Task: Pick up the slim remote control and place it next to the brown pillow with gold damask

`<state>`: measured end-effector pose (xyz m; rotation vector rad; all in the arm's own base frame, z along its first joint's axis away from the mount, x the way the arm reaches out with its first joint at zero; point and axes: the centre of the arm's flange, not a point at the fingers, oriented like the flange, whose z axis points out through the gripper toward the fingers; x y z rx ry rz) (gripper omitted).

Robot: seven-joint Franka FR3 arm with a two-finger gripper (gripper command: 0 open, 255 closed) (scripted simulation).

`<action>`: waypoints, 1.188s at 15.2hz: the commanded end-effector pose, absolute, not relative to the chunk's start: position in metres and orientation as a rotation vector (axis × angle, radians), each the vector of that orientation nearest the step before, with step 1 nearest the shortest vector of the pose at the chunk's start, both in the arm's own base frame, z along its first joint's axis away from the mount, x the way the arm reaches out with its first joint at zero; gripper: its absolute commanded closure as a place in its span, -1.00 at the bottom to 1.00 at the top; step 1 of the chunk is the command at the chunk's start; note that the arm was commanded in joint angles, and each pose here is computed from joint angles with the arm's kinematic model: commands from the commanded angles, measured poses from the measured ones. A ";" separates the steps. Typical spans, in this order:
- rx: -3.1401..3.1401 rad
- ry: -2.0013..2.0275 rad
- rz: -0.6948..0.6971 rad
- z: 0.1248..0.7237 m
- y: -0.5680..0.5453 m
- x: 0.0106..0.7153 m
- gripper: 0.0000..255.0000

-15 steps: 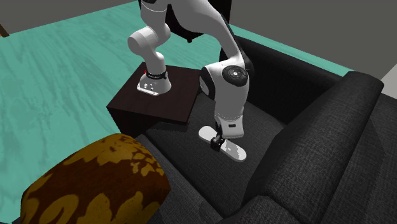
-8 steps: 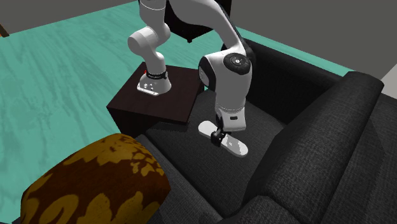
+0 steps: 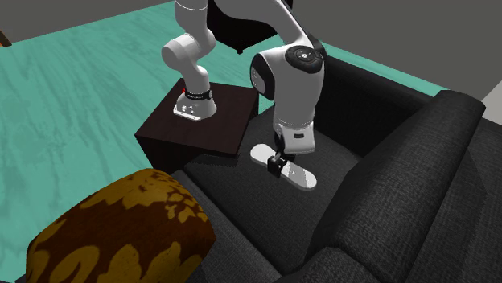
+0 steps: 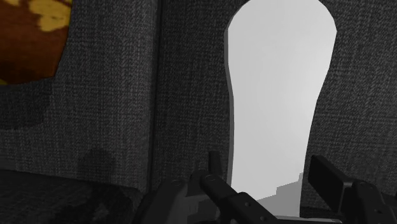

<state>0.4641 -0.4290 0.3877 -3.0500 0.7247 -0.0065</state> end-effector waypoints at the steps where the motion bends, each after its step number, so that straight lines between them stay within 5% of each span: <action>1: -3.050 0.725 -0.007 0.399 -0.429 0.464 1.00; 5: -3.050 0.725 -0.007 0.420 -0.429 0.464 1.00; 18: -3.050 0.725 -0.007 0.422 -0.362 0.306 1.00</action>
